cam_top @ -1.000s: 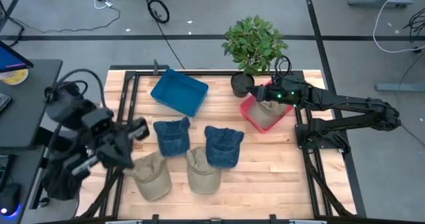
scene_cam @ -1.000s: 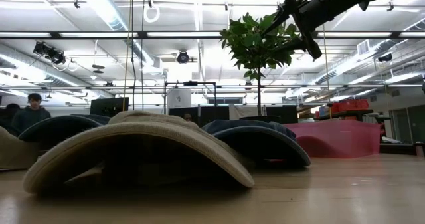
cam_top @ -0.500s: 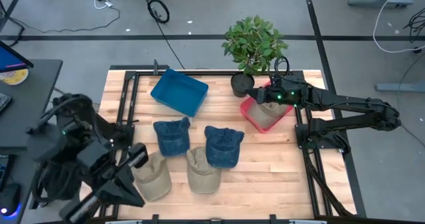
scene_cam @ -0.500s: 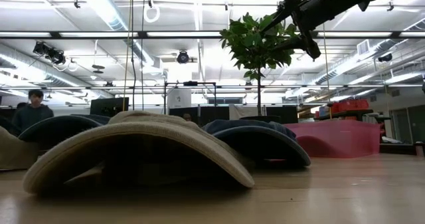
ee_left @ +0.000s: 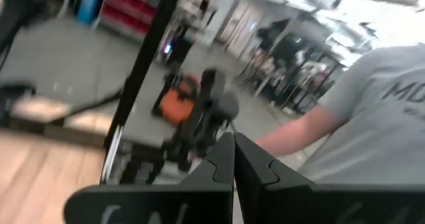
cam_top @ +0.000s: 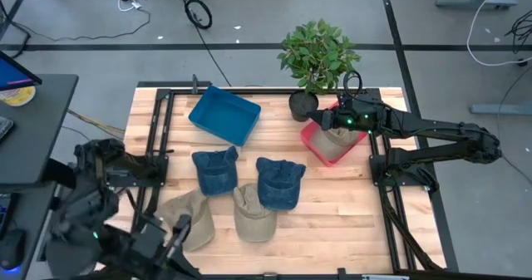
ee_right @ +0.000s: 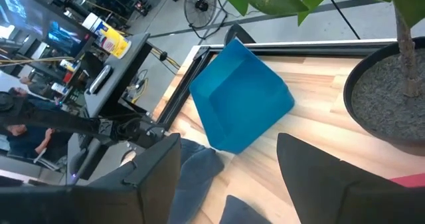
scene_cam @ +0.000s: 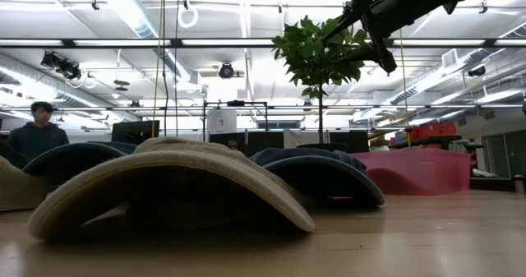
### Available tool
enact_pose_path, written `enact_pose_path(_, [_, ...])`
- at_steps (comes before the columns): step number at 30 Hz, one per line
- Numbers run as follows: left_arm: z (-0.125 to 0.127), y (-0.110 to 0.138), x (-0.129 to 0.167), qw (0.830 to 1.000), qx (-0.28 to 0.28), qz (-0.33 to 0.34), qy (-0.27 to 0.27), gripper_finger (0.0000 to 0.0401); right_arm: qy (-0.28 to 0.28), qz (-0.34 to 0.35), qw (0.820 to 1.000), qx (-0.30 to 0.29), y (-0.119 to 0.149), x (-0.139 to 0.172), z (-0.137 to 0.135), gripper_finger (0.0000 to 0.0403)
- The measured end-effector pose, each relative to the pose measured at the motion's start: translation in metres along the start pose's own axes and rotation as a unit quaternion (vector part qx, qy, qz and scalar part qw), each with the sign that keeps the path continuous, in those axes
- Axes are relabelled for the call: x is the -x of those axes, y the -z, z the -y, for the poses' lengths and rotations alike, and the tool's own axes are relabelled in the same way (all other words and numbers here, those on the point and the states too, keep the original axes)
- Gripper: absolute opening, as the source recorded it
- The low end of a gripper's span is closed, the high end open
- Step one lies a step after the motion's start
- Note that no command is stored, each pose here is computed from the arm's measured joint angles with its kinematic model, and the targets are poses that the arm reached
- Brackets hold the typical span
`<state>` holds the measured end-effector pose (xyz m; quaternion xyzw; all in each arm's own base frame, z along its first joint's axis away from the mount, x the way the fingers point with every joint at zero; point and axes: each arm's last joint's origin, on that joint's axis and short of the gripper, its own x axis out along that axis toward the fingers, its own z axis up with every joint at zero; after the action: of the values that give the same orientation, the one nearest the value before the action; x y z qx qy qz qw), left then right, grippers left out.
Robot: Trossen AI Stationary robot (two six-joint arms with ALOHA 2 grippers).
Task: Pick & Place hat
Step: Put the left brown cap into the red bin
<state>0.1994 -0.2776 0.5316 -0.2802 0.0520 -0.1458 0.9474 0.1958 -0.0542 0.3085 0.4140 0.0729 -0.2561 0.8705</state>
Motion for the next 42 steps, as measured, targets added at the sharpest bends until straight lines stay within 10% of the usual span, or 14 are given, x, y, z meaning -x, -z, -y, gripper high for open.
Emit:
enact_pose_path(16, [-0.024, 0.095, -0.055, 0.967, 0.09, -0.215, -0.101, 0.0003, 0.001, -0.001, 1.0, 0.022, 0.0, 0.0, 0.0, 0.0251])
enact_pose_path(34, [-0.077, 0.186, -0.053, 0.812, 0.024, -0.441, -0.382, 0.0003, 0.003, -0.003, 0.999, 0.032, 0.0, 0.0, 0.001, 0.0251])
enact_pose_path(42, [-0.091, 0.228, -0.068, 0.768, -0.056, -0.502, -0.394, 0.0002, 0.004, -0.004, 0.999, 0.035, 0.001, 0.0, 0.001, 0.0251])
